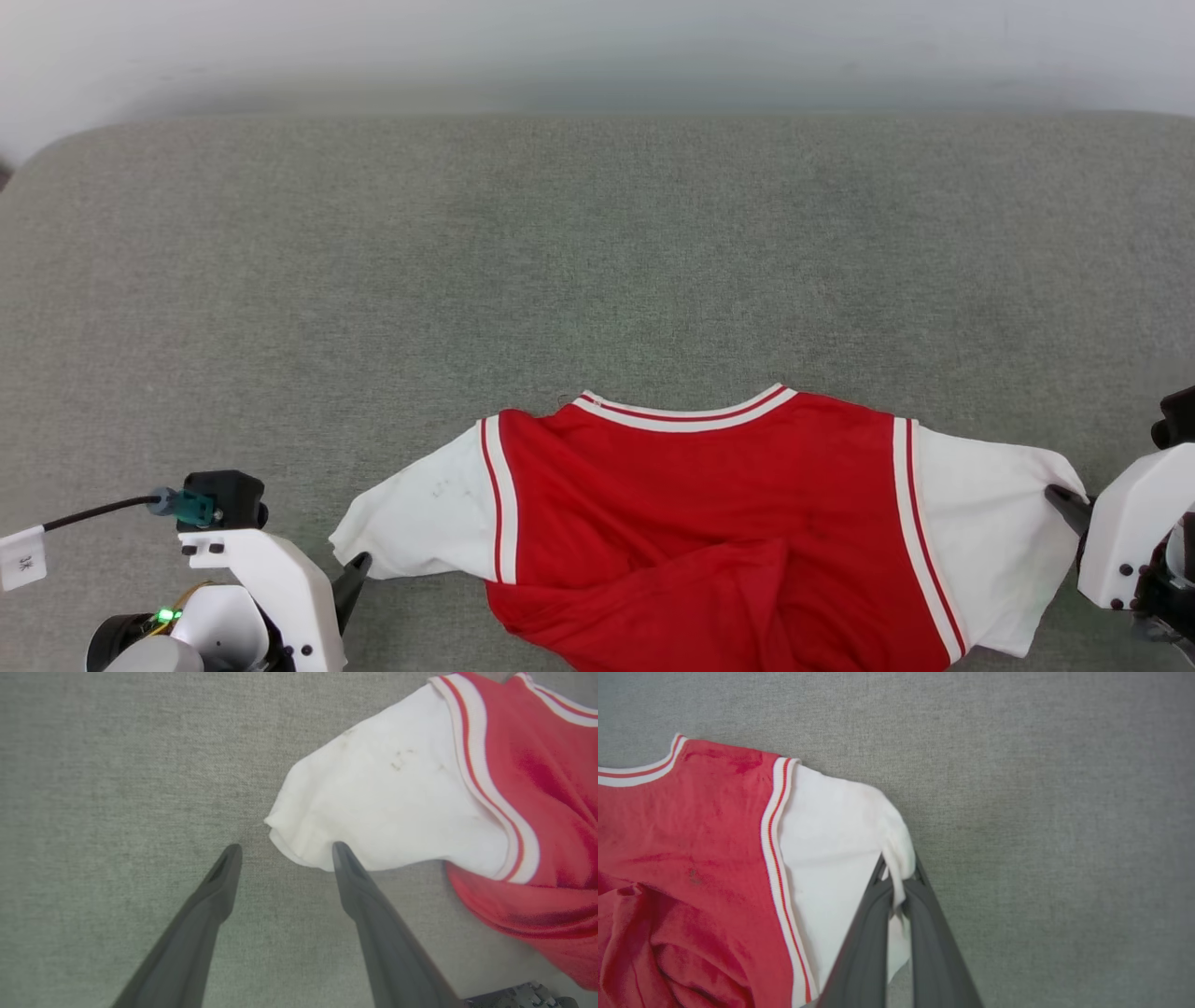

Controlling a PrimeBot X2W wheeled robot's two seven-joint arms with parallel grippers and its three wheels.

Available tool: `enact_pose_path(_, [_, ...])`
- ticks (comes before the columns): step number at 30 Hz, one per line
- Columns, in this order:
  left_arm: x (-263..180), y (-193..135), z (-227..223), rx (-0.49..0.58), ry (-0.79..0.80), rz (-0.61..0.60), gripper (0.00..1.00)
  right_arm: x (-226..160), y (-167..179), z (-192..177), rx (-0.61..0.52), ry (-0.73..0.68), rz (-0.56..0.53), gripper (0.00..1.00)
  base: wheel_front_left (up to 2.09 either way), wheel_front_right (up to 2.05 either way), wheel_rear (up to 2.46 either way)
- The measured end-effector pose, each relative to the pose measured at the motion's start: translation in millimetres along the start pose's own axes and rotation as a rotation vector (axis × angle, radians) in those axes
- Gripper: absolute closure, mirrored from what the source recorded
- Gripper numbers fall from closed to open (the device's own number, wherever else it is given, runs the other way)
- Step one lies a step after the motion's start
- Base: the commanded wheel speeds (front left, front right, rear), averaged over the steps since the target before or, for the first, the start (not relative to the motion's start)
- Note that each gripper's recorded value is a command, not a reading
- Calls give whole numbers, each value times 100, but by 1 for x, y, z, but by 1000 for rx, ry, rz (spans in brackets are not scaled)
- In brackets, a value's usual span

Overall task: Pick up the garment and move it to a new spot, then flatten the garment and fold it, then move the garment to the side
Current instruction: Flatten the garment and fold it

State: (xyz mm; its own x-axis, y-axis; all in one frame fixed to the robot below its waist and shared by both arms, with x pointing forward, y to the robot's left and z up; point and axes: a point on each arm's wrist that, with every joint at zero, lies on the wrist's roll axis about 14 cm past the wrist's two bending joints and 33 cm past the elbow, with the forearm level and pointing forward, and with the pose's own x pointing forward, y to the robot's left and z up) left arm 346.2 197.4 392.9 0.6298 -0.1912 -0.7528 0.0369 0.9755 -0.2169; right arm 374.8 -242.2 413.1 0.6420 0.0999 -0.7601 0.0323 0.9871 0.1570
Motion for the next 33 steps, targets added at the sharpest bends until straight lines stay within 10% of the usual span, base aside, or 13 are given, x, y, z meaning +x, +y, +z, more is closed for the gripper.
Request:
enact_pose_path(11, [33,-8,-13,12,189,-71,0,8,-5,-15,36,46,-14,100,0,0,0])
enact_pose_path(12, [34,-10,-14,6,204,-83,47,8,-5,-15,38,43,-14,100,0,0,0])
enact_pose_path(14, [36,-11,-14,2,211,-100,100,7,-5,-11,37,29,-15,100,0,0,0])
enact_pose_path(22, [34,-22,8,33,61,-129,100,-12,-7,18,-26,-117,-29,100,0,0,0])
enact_pose_path(33, [-33,-41,178,159,-569,-68,100,-58,9,120,-145,-508,-37,100,0,0,0])
